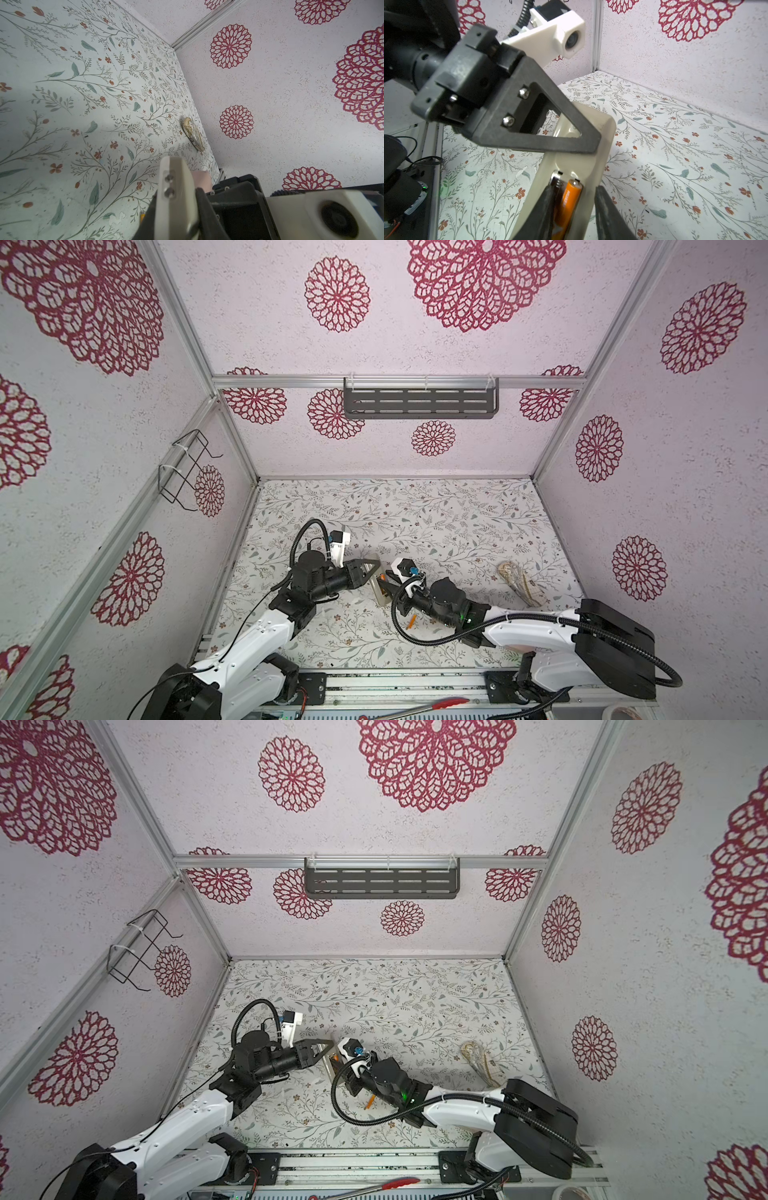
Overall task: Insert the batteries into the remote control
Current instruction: 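Lower the battery into the compartment and open the right gripper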
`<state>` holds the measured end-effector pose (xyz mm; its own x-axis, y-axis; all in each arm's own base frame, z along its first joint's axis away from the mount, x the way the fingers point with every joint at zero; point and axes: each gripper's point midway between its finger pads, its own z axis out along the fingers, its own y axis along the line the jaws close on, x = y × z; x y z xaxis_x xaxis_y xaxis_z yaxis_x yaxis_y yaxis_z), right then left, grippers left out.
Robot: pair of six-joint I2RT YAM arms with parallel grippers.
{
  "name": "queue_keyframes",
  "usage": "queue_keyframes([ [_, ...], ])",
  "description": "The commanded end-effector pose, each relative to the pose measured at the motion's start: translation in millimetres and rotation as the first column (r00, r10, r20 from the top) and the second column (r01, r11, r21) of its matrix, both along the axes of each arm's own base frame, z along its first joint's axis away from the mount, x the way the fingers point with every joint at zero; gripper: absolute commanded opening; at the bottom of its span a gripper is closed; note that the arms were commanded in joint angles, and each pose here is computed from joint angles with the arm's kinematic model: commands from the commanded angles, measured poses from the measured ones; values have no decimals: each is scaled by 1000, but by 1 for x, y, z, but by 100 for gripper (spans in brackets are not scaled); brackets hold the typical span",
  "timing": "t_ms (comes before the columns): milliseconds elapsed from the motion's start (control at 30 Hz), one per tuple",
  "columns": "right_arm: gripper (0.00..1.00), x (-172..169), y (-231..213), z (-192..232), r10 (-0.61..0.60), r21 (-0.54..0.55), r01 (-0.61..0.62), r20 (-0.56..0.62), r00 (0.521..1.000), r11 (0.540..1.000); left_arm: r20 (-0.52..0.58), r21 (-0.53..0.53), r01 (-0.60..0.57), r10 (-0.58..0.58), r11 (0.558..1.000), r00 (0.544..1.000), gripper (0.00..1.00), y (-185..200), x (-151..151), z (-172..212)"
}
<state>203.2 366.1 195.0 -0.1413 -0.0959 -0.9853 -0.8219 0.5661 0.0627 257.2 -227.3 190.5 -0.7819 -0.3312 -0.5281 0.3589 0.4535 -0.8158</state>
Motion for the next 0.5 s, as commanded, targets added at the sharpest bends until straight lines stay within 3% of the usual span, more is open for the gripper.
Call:
queue_keyframes([
  [0, 43, -4, 2, 40, 9, 53, -13, 77, 997, 999, 58, -15, 7, -6, 1000, 998, 0, -3, 3, 21],
  [200, 64, -8, -2, 48, 18, 5, -19, 107, 994, 1000, 56, -8, 10, -9, 1000, 998, 0, -3, 3, 20],
  [367, 66, -16, -13, 54, 55, -95, -43, 127, 990, 995, 50, 4, 24, -24, 1000, 998, 0, -4, 1, 21],
  [467, 65, -25, -20, 55, 120, -225, -86, 145, 982, 971, 51, 30, 37, -39, 999, 998, 0, -3, -2, 22],
])
